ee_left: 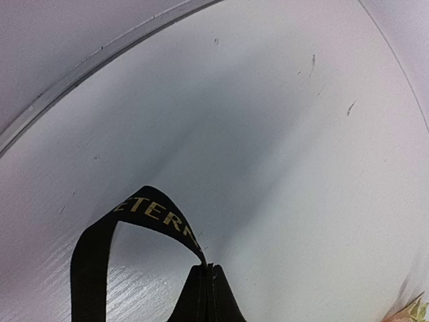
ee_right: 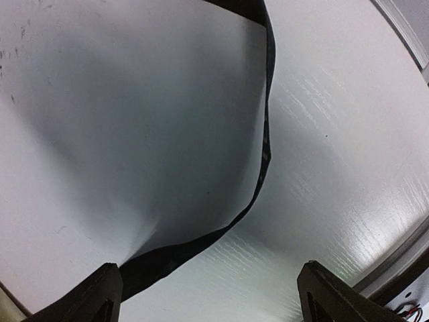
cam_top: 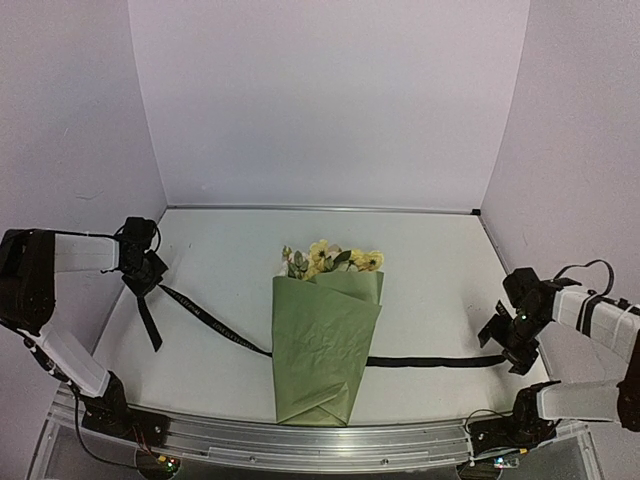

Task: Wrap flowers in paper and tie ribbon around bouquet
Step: Cross the ribbon over the folded bouquet.

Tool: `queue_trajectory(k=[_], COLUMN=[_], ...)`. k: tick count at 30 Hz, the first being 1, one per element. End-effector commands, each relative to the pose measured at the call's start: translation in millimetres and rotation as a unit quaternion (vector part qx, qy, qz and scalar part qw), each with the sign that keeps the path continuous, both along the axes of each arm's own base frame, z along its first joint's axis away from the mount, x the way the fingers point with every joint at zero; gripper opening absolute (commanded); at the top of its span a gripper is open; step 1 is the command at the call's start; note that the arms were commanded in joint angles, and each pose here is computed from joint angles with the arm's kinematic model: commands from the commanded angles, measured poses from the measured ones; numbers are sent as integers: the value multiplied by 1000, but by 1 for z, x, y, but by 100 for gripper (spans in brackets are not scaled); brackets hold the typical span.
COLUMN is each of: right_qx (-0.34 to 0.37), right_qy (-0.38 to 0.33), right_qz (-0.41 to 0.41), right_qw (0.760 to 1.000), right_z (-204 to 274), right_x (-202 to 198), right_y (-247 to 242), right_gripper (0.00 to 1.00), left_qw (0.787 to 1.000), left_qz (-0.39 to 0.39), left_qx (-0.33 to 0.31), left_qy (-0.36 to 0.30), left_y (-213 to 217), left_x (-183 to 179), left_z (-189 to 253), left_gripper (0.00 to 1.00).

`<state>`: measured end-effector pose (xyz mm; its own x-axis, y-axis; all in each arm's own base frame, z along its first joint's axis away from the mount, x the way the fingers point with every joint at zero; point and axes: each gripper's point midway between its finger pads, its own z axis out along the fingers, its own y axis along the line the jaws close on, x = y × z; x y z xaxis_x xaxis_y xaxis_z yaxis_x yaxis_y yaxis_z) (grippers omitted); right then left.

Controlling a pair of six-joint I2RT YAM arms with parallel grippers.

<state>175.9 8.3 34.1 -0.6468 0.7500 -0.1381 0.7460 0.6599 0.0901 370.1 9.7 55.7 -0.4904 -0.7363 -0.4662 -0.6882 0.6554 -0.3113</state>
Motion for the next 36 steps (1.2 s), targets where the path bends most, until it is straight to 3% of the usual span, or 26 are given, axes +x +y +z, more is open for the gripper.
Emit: queue_trajectory(k=[1, 6, 18, 33, 36], right_qx=[25, 29, 12, 38, 32], right_qy=[-14, -2, 24, 61, 64], right_qz=[-49, -90, -101, -126, -124], right_qw=[998, 996, 994, 989, 990], right_z=[7, 1, -6, -27, -28], right_x=[22, 26, 37, 41, 41], right_y=[-6, -21, -45, -48, -51], right_gripper=[91, 87, 80, 57, 42], left_qw=[999, 998, 998, 997, 997], left_qz=[-2, -1, 4, 4, 4], left_qx=[23, 26, 19, 35, 39], left_qy=[-46, -54, -67, -72, -72], left_y=[7, 8, 8, 13, 13], left_x=[6, 3, 3, -1, -2], left_z=[25, 29, 33, 41, 42], left_gripper=[0, 0, 0, 0, 0])
